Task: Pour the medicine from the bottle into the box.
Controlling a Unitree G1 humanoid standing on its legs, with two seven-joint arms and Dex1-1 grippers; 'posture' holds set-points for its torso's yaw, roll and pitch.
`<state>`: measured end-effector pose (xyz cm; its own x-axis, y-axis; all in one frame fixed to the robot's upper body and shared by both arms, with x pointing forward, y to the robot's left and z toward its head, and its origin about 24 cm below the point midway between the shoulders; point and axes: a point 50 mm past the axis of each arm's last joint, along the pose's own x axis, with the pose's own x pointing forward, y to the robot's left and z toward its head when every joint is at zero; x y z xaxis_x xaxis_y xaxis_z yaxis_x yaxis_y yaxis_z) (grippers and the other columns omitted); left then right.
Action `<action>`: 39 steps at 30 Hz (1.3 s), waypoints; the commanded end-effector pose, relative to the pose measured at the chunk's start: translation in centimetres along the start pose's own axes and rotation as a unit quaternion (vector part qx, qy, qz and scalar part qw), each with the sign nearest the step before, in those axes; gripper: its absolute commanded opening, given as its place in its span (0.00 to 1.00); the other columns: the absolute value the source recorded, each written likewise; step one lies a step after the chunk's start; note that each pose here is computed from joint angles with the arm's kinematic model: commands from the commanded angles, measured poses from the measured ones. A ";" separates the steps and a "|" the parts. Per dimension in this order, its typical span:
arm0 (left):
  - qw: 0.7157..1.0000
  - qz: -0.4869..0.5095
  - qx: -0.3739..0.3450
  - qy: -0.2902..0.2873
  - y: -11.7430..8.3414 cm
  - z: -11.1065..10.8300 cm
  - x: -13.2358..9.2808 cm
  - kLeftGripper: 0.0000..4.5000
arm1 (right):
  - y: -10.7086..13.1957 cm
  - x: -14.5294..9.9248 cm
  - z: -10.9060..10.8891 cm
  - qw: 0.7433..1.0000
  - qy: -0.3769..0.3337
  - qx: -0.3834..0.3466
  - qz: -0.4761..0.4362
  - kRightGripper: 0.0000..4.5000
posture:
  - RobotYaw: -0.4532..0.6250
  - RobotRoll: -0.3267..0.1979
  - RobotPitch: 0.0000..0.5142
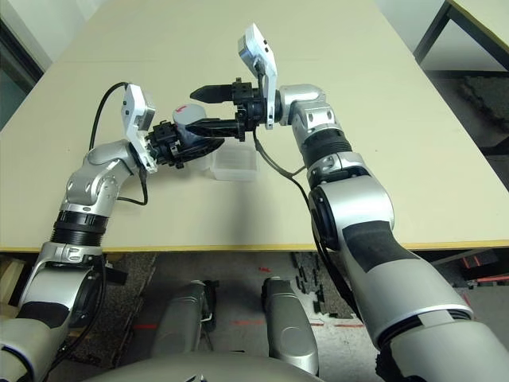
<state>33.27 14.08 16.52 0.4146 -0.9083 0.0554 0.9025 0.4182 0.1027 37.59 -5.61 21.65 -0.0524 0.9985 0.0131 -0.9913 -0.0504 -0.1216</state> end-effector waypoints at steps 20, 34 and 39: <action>1.000 -0.010 0.002 0.007 -0.3 -0.1 0.0 0.59 | -0.6 0.5 -0.3 0.999 0.011 -0.006 -0.050 1.00 | 0.37 0.62 0.27; 1.000 -0.003 -0.001 0.013 0.0 -0.6 -0.3 0.59 | -0.7 -3.5 -0.1 0.998 0.016 0.004 -0.059 1.00 | 0.37 0.62 0.26; 1.000 -0.002 0.000 0.014 0.0 -0.6 -0.4 0.59 | -0.5 -4.2 -0.1 0.999 0.019 0.008 -0.047 1.00 | 0.37 0.62 0.26</action>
<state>33.33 14.33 16.23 0.4192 -0.9068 0.0450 0.9017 0.4216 0.0958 38.45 -9.44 21.89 0.0631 0.9978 -0.0179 -0.9903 0.0604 -0.1252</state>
